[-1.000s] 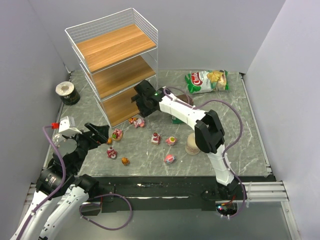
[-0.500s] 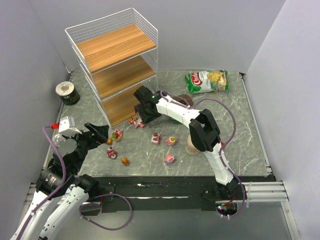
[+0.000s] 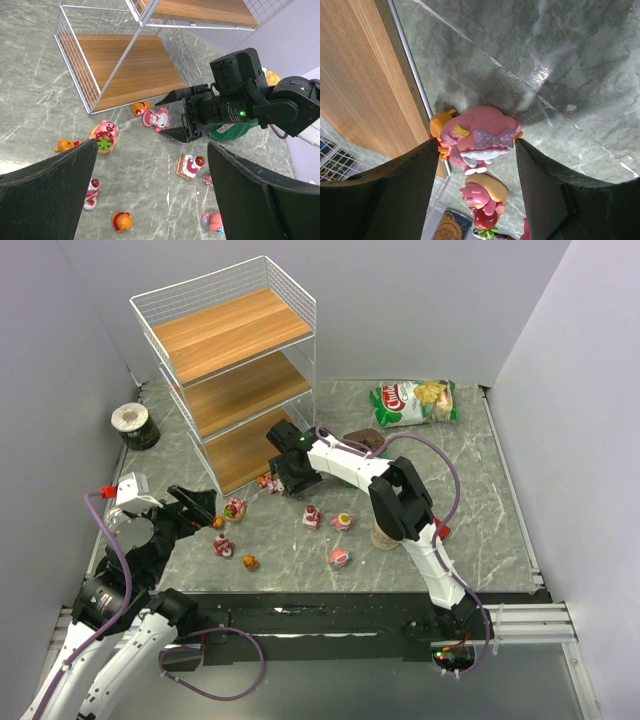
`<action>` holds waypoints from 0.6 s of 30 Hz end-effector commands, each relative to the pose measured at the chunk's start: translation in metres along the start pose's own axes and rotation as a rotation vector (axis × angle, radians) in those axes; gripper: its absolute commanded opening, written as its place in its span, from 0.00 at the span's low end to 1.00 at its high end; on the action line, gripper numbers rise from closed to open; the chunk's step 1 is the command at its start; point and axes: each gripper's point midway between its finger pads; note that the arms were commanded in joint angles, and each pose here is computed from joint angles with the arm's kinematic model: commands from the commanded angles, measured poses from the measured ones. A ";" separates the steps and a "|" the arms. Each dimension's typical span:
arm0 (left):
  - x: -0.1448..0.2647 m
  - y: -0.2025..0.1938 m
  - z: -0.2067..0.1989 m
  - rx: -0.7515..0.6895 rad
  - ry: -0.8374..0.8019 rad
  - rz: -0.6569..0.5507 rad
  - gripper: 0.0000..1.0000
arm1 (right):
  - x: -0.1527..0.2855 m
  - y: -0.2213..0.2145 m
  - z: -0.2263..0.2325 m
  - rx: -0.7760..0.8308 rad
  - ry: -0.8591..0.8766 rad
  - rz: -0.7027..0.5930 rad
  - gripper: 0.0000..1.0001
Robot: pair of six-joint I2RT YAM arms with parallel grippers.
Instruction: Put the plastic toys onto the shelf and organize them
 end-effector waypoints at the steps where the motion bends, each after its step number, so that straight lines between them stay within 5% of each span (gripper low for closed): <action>1: -0.002 0.002 0.001 -0.022 0.008 -0.010 0.96 | -0.012 0.001 -0.004 -0.025 -0.027 0.000 0.70; 11: -0.001 0.003 0.001 -0.020 0.007 -0.014 0.97 | -0.011 0.001 -0.004 -0.008 -0.024 0.001 0.82; 18: 0.000 0.003 0.001 -0.018 0.007 -0.016 0.96 | -0.015 0.002 -0.006 -0.018 -0.014 0.003 0.74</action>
Point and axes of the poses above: each gripper's point midway between its finger pads, its own x axis back along the fingers, its own z axis along the line the jaws close on, y = z × x, and after that the axes turned 8 degrees about x, right-handed
